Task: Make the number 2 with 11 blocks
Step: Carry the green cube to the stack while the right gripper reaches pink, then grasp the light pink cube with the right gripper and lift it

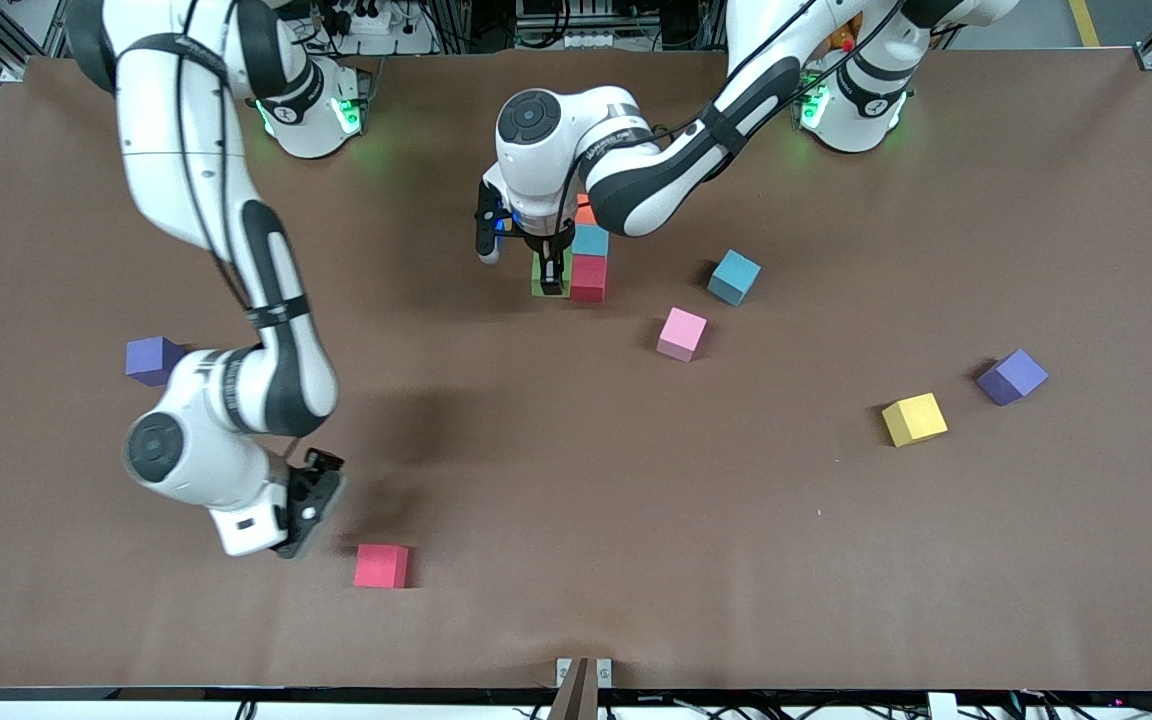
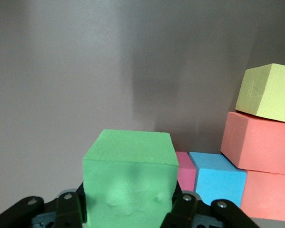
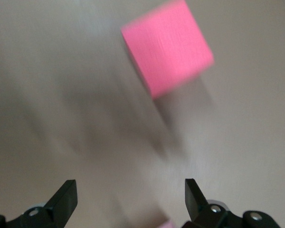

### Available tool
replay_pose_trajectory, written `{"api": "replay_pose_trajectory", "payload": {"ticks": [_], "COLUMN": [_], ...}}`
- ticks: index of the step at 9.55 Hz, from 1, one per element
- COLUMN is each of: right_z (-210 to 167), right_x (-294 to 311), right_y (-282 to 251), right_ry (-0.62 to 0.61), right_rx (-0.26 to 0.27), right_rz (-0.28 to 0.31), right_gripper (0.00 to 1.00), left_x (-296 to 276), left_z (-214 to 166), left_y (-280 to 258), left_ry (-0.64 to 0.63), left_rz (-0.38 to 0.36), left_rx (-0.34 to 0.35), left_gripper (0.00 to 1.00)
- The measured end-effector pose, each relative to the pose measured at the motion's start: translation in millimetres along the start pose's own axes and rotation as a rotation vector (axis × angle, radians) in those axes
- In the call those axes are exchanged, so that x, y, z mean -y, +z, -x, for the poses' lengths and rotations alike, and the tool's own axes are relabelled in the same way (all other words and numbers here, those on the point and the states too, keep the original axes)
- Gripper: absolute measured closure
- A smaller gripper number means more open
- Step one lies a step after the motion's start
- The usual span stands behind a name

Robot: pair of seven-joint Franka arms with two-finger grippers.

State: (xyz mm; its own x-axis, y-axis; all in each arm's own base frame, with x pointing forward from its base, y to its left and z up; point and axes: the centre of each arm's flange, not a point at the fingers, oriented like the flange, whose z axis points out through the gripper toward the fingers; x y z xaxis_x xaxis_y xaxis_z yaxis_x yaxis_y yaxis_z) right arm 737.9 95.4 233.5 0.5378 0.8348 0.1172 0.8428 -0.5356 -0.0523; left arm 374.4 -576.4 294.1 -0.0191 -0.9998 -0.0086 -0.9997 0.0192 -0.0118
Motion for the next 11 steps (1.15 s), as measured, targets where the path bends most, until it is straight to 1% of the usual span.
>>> {"api": "replay_pose_trajectory", "payload": {"ticks": [1,3,5,7,8,11], "right_z": [10,18,38,63,70,74], "right_x": [-5,-12,-25,-41,-44,-44], "right_y": [-4,-24,-42,-50,-51,-44], "right_ry": [0.087,0.252,0.398,0.500,0.552,0.707], "right_rx": [0.013,0.013,0.020,0.039,0.044,0.019], "right_rz": [-0.027,-0.019,-0.020,-0.010,-0.013,-0.050], "right_gripper": [0.00,0.00,0.00,0.00,0.00,0.00], "left_x": [-4,-12,-18,-21,-22,-24], "left_z": [-4,-10,-15,-17,-16,-16], "left_y": [6,15,18,21,26,39], "left_ry": [0.009,0.021,0.031,0.033,0.025,0.004], "left_rz": [0.001,0.007,0.011,0.019,0.034,0.060], "left_rx": [0.000,-0.001,-0.001,0.000,0.002,0.010], "left_gripper": [0.39,0.39,0.39,0.39,0.39,0.39]}}
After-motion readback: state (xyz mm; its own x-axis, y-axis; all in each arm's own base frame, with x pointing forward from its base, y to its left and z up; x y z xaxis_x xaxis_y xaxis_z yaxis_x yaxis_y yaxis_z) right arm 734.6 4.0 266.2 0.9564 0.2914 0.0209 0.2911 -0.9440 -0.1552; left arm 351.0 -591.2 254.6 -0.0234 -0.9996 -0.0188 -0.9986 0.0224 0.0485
